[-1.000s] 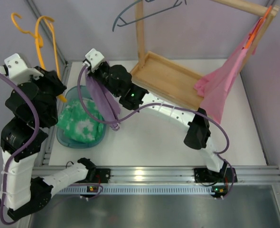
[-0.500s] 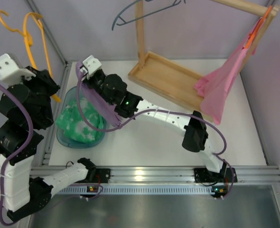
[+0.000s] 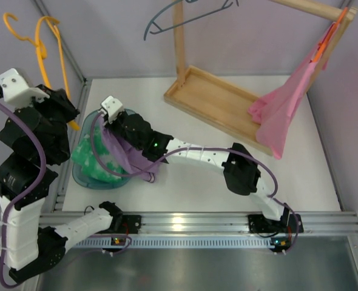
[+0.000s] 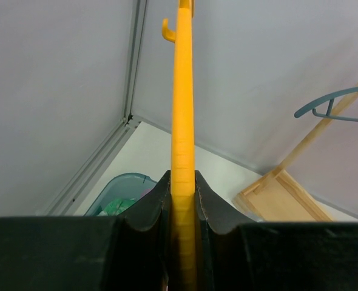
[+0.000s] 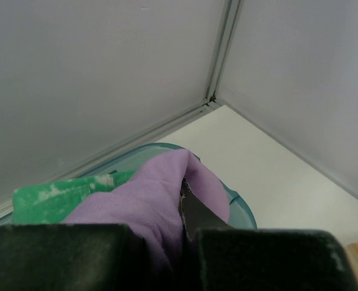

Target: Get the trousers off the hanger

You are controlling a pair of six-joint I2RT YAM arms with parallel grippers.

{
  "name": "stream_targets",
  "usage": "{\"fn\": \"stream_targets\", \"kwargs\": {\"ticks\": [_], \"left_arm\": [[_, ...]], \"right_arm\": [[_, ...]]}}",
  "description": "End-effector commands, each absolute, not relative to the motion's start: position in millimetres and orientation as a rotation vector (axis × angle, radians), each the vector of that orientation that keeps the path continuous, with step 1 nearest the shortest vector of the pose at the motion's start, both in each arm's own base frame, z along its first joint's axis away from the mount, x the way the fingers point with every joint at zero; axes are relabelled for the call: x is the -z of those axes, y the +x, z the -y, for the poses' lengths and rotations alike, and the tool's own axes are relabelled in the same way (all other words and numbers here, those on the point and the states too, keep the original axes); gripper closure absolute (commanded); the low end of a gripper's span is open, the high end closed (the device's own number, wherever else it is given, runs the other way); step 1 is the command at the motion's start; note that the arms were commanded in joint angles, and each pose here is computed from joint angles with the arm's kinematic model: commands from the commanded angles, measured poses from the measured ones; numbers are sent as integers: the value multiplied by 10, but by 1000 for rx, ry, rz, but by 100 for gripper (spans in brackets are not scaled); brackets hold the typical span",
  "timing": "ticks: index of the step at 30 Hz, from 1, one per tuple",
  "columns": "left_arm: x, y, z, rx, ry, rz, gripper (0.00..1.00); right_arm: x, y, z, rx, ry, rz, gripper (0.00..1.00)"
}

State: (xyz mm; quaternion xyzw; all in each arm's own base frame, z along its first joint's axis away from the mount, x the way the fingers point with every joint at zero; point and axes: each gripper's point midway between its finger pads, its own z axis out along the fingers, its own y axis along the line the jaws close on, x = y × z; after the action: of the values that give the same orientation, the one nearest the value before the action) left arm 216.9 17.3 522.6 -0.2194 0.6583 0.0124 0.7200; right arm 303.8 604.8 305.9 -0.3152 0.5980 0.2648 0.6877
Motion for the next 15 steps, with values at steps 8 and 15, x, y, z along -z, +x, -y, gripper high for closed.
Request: {"fn": "stream_targets", "kwargs": {"ticks": [8,15], "left_arm": [[-5326,2182,-130,21,-477,-1414,100],[-5473,2104,-179,46,-485,-1367,100]], "right_arm": [[-2767,2571,-6309,-715,-862,-1414,100],[-2559,2473,-6486,-818,-866,-1428,100]]}}
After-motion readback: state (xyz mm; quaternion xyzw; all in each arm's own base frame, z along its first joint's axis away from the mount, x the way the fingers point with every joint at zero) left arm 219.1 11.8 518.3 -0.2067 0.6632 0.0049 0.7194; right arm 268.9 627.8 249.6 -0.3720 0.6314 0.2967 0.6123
